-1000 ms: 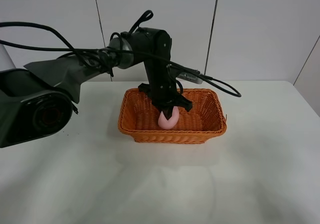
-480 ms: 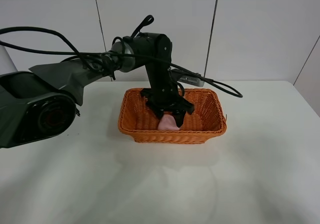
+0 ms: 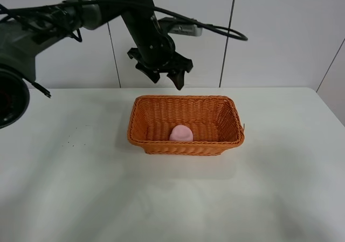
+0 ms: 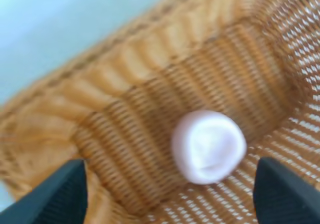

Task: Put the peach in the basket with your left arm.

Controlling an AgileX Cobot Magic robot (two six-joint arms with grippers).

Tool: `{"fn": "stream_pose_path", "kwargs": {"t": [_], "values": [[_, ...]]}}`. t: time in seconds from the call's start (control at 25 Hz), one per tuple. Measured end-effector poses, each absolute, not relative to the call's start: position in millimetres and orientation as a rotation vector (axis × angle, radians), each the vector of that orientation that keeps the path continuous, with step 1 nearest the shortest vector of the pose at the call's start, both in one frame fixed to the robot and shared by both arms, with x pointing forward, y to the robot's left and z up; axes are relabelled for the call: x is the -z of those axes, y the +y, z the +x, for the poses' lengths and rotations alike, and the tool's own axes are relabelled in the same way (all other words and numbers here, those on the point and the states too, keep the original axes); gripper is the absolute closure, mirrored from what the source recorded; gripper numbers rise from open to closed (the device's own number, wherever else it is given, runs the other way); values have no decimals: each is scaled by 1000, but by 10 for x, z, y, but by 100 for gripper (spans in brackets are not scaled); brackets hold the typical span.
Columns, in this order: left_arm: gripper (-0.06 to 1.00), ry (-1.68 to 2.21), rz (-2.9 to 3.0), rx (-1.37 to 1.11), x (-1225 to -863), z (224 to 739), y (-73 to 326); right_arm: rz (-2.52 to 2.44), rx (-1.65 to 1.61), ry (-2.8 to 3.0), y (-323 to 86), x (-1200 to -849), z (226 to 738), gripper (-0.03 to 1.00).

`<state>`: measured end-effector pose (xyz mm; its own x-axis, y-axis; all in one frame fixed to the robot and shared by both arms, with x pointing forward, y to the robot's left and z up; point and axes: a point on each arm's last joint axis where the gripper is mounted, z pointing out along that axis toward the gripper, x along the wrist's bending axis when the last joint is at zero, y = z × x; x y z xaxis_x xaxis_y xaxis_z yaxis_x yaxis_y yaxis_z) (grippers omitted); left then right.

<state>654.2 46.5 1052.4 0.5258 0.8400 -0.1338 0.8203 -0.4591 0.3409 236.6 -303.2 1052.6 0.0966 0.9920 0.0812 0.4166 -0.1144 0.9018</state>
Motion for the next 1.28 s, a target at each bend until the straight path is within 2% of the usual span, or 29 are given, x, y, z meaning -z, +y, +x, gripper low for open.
{"fn": "stream_pose_path", "kwargs": {"t": [0.2,0.6,0.76,1.04,1.28], "values": [[15,1471,2381,-85,-10430,6766,889,1638,-987,1411,-3032,-10526,2366,27],[15,1855,2170,-135,-10259,7224,2432,1638,-987,1411,-3032,-10526,2366,27],[15,1951,2095,-147,-10240,7253,2841,1638,-987,1411,-3032,-10526,2366,27],[15,2018,2100,-66,-10210,7031,2935,1638,-987,1411,-3032,-10526,2366,27],[16,2017,2108,-47,-10627,6387,2893,1638,-987,1411,-3032,-10526,2366,27]]}}
